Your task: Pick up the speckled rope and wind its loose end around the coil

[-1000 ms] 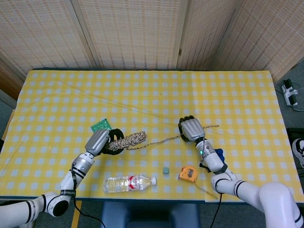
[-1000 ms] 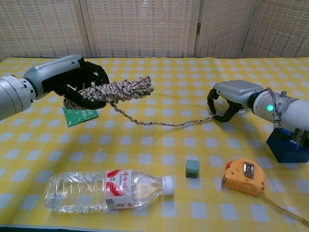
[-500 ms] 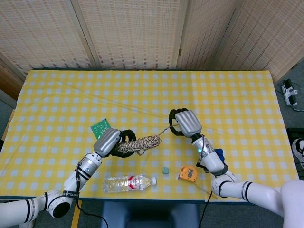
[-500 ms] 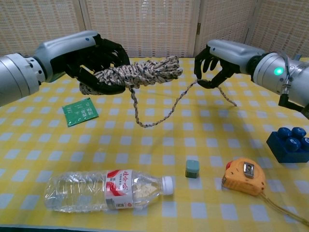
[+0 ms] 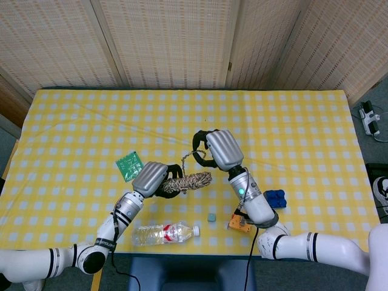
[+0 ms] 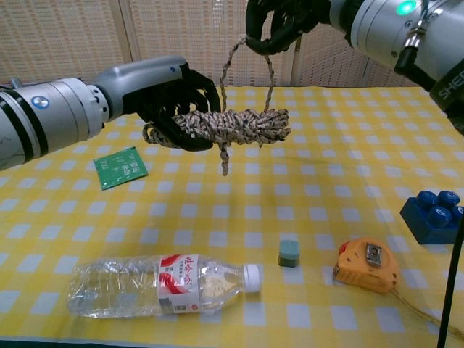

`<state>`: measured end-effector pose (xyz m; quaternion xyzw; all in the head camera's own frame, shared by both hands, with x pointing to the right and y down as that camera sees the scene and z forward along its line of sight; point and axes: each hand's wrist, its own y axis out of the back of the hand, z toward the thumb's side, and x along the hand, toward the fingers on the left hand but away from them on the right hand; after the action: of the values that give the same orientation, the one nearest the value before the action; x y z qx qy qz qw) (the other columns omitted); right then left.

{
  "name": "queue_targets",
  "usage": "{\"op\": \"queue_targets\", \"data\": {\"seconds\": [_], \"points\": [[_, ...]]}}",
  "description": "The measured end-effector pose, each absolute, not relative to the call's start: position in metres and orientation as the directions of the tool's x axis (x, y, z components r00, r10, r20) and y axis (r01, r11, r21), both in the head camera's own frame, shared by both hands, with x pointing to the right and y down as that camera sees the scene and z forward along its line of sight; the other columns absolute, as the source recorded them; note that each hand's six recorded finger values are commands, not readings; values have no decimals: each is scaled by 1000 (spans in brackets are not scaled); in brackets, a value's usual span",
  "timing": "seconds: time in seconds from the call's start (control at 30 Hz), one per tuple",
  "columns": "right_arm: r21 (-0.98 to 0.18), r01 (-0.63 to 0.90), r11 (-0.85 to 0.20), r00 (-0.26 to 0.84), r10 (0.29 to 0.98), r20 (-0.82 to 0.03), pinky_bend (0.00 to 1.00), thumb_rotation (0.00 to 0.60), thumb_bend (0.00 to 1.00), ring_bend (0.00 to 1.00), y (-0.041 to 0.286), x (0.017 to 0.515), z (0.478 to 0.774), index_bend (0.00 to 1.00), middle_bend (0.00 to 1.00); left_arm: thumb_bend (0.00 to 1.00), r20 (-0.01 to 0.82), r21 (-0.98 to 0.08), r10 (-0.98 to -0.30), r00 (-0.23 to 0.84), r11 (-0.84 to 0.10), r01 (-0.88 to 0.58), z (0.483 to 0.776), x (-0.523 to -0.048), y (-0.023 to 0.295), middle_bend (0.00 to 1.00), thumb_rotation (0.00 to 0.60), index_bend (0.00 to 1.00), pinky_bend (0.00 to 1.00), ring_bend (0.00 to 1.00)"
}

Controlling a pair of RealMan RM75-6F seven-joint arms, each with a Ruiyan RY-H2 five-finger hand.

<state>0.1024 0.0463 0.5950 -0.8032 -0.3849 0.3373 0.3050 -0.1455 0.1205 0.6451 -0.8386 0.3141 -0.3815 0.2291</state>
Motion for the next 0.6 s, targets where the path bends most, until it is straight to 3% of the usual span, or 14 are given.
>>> {"op": "queue_targets", "data": {"seconds": [0.37, 0.6], "points": [[-688, 476, -547, 524, 805, -278, 529, 600, 527, 581, 65, 99, 574, 622, 543, 723, 603, -558, -720, 344, -689, -462, 668, -154, 113, 688, 600, 736, 764, 703], [-661, 477, -579, 586, 770, -251, 549, 600, 543, 582, 88, 94, 563, 626, 543, 725, 631, -484, -733, 253, -627, -611, 672, -168, 103, 688, 600, 732, 765, 708]]}}
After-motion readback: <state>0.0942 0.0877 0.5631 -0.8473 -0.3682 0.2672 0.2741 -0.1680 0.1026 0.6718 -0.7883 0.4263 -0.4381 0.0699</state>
